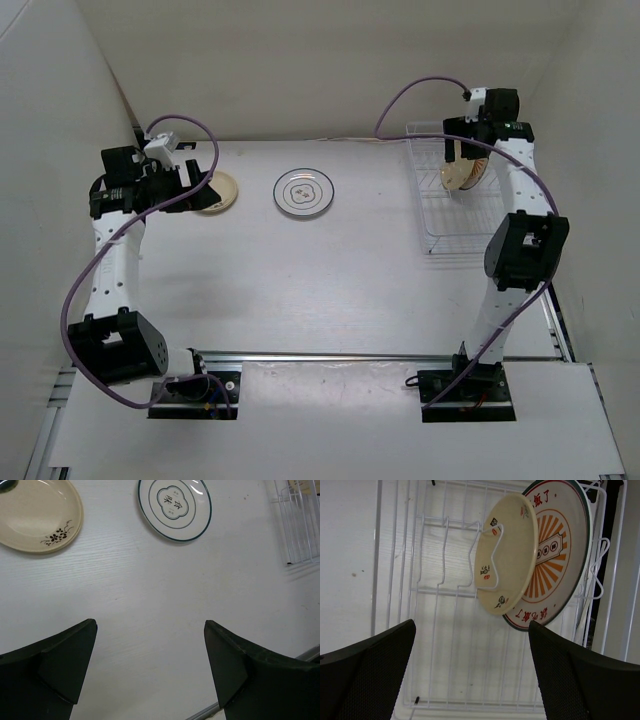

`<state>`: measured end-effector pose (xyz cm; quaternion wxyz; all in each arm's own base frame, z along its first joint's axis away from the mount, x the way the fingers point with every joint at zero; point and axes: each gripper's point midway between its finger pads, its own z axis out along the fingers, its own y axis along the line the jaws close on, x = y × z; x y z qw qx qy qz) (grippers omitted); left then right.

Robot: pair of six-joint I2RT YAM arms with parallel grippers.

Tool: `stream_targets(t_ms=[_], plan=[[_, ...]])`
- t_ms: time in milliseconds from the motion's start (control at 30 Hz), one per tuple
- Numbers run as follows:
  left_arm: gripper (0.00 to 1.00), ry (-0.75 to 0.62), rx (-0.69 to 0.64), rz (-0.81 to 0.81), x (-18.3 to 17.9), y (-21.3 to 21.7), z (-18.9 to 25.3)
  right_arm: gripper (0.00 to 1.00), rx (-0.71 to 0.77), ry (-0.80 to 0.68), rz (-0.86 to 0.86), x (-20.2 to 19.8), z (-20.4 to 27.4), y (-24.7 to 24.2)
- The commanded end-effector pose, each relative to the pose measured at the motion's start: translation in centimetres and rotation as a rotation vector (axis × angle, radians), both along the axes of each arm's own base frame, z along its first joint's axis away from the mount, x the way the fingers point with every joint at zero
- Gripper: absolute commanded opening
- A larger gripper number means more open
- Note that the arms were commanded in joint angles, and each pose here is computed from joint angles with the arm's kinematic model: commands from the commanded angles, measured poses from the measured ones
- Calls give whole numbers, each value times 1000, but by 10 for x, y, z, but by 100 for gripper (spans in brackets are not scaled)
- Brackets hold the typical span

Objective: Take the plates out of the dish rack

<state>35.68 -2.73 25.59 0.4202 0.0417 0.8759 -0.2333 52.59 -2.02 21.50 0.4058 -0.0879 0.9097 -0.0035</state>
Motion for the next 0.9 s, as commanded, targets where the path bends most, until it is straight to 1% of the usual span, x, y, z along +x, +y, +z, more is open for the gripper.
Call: stream_targets(t_ms=[0,100,167,200,267,333,367,433,533,733,767,800,867], plan=[[100,-47,-29,-66,-2,-11,14,96,-61,-72,-12,21,18,-11],[100,-27,-34,-66,1,-10,7,93,-87,-63,-42,35,6,-19],[100,-18,-36,-66,2,-10,4,93,-96,-77,-61,42,7,-26],[100,-18,-36,-66,2,-10,4,93,-102,-60,-69,43,-2,-28],[100,-7,-39,-66,4,-10,0,93,-103,-72,-69,48,1,-29],[100,-7,-39,-66,4,-10,0,92,-103,-63,-78,52,-7,-34],[100,-7,-39,-66,4,-10,0,92,-103,-75,-79,54,-2,-34],[100,-16,-37,-66,5,-9,4,92,-102,-58,-78,58,-13,-35],[100,-16,-37,-66,5,-9,4,90,-103,-56,-87,63,-18,-41],[100,-6,-33,-59,7,-8,0,76,-111,-59,-80,76,-29,-42],[100,-6,-33,-59,7,-8,0,73,-111,-59,-80,79,-31,-42],[100,-6,-33,-59,7,-8,0,65,-111,-58,-80,81,-34,-43],[100,15,-30,-51,7,-6,-8,63,-110,-47,-79,82,-40,-43]])
